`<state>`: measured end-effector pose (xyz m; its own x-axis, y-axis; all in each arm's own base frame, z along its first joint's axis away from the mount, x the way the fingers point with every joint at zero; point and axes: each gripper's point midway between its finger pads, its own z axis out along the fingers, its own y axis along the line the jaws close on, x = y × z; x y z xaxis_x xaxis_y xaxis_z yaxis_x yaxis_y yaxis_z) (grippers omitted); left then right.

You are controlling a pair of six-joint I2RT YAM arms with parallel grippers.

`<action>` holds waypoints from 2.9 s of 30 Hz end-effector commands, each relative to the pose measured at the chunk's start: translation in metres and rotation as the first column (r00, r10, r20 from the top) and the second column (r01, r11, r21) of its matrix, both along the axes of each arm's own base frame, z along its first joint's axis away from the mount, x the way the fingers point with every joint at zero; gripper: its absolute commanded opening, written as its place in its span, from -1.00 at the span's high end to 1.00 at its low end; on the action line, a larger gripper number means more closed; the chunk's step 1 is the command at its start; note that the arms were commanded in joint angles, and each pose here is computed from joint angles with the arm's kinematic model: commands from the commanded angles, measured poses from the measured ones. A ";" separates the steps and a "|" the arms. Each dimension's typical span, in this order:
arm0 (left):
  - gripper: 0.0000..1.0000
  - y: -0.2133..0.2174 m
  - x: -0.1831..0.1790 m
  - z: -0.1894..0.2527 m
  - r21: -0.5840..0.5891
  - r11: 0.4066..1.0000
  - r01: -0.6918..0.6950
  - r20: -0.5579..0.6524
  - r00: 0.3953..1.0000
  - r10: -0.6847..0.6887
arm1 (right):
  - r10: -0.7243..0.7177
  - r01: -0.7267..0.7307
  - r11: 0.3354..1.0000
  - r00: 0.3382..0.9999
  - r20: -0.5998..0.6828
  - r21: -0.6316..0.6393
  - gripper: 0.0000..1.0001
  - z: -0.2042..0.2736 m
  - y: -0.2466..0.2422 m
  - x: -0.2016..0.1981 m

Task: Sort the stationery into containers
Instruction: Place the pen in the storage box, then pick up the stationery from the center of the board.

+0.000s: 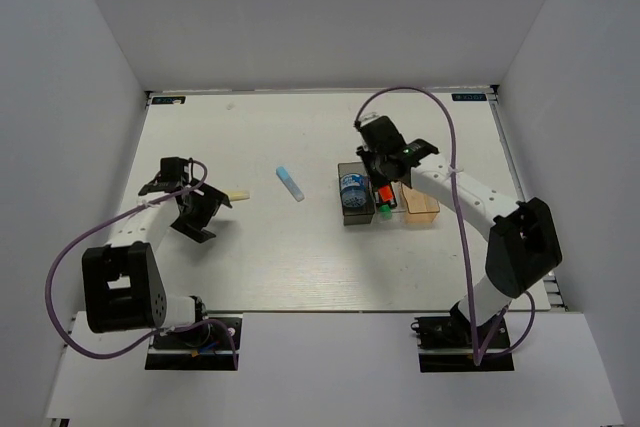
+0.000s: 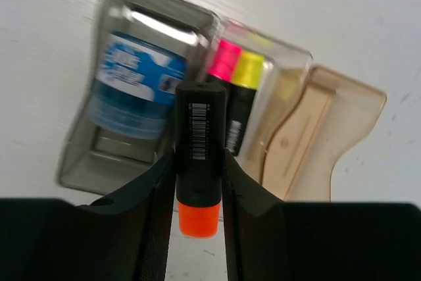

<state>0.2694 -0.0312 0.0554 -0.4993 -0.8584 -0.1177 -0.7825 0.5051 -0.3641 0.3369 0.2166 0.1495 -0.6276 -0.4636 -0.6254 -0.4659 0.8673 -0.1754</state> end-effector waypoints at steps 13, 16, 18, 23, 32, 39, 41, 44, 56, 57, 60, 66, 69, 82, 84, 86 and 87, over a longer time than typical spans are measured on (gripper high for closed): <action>-0.84 0.005 0.031 0.003 -0.014 0.997 -0.071 0.020 0.997 0.072 | -0.201 0.221 0.967 0.968 -0.151 0.130 1.00 -0.035 -0.027 0.027; -0.84 0.006 0.040 0.002 -0.016 0.996 -0.084 0.016 0.996 0.085 | -0.213 0.234 0.965 0.963 -0.166 0.117 0.82 -0.041 -0.032 0.031; -0.84 0.009 0.047 0.002 -0.011 0.995 -0.101 0.015 0.995 0.101 | -0.203 0.224 0.966 0.966 -0.161 0.129 0.22 -0.041 -0.031 0.035; -0.84 0.010 0.063 0.006 -0.020 0.990 -0.138 0.013 0.990 0.139 | -0.151 0.181 0.967 0.974 -0.170 0.177 -0.39 -0.033 -0.029 0.031; -0.71 0.023 0.070 0.004 0.068 0.967 -0.247 -0.092 0.963 0.252 | -0.099 0.127 0.946 0.989 -0.108 0.297 -0.40 0.004 -0.037 -0.004; -0.64 0.016 0.065 -0.005 0.133 0.950 -0.282 -0.208 0.929 0.306 | -0.075 0.087 0.909 0.996 -0.045 0.408 -0.40 0.030 -0.040 -0.021; -0.64 0.012 0.069 -0.008 0.139 0.948 -0.288 -0.233 0.921 0.314 | -0.080 0.089 0.904 0.996 -0.039 0.419 -0.40 0.034 -0.044 -0.022; -0.64 0.015 0.080 -0.006 0.175 0.940 -0.293 -0.223 0.918 0.328 | -0.079 0.088 0.892 0.996 -0.041 0.443 -0.40 0.038 -0.046 -0.025; -0.56 0.006 0.090 -0.028 0.236 0.934 -0.270 -0.232 0.917 0.323 | -0.074 0.084 0.848 0.996 -0.041 0.523 -0.40 0.053 -0.053 -0.033; -0.53 0.006 0.089 -0.031 0.238 0.933 -0.271 -0.236 0.915 0.326 | -0.078 0.089 0.846 0.996 -0.042 0.525 -0.40 0.053 -0.055 -0.032; -0.53 0.004 0.087 -0.039 0.243 0.931 -0.271 -0.241 0.913 0.329 | -0.081 0.095 0.837 0.996 -0.048 0.539 -0.40 0.056 -0.057 -0.032; -0.10 0.001 0.084 -0.052 0.244 0.935 -0.258 -0.257 0.912 0.319 | -0.086 0.102 0.821 0.995 -0.055 0.562 -0.38 0.058 -0.060 -0.034; 0.26 0.000 0.078 -0.059 0.239 0.938 -0.251 -0.273 0.909 0.313 | -0.092 0.110 0.813 0.994 -0.059 0.572 -0.38 0.059 -0.064 -0.033; 1.00 -0.095 0.077 0.037 0.253 0.904 0.345 0.045 0.929 -0.368 | 0.125 -0.094 0.827 0.992 -0.018 0.554 0.09 0.052 -0.064 -0.060; 1.00 -0.124 0.078 0.067 0.264 0.857 0.442 0.154 0.858 -0.490 | 0.072 -0.069 0.849 0.997 0.014 0.525 1.00 0.051 -0.074 -0.056; 1.00 -0.178 0.065 0.083 0.256 0.761 0.595 0.232 0.727 -0.647 | 0.033 -0.041 0.870 0.999 0.024 0.491 1.00 0.047 -0.084 -0.053; 1.00 -0.206 0.060 0.096 0.242 0.717 0.654 0.285 0.658 -0.697 | 0.012 -0.033 0.876 0.999 0.046 0.482 1.00 0.051 -0.089 -0.053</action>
<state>0.3308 -0.1783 0.0981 -0.8088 -0.4786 -0.3416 -0.3813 0.8692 -0.3148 0.2804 0.1403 0.1923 -0.6485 -0.0874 -0.7562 -0.4833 0.8148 0.3202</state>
